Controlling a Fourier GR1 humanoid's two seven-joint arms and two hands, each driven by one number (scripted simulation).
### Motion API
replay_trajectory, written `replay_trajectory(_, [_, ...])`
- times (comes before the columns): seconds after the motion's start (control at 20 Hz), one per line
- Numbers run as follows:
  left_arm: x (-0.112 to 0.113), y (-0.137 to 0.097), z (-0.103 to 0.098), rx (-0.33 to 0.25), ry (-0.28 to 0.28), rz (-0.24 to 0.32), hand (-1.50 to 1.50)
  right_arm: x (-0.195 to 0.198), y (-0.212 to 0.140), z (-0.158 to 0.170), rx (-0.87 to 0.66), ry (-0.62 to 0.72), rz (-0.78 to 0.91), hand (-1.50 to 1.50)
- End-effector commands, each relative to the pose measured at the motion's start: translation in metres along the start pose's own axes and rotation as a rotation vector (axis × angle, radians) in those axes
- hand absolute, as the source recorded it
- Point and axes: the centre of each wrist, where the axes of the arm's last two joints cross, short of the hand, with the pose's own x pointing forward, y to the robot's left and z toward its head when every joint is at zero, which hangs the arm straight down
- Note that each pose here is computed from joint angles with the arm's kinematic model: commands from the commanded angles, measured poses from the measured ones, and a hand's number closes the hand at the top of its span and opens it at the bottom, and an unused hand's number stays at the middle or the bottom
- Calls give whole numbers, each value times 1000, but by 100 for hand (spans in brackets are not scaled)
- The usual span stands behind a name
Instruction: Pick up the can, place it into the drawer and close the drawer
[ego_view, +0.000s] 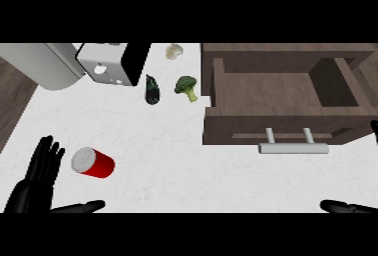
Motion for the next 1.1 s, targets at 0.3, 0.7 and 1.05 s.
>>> replay_trajectory(0.3, [-68,12,-1,73,39,1,-150,18,2,3,-20,7,3,-150])
replay_trajectory(0.7, [-91,20,-30,76,74,-12,-150,20,5,5,-32,-16,-8,-150])
replay_trajectory(1.05, [-119,6,-41,91,105,29,-150,24,-10,9,-5,2,40,-150])
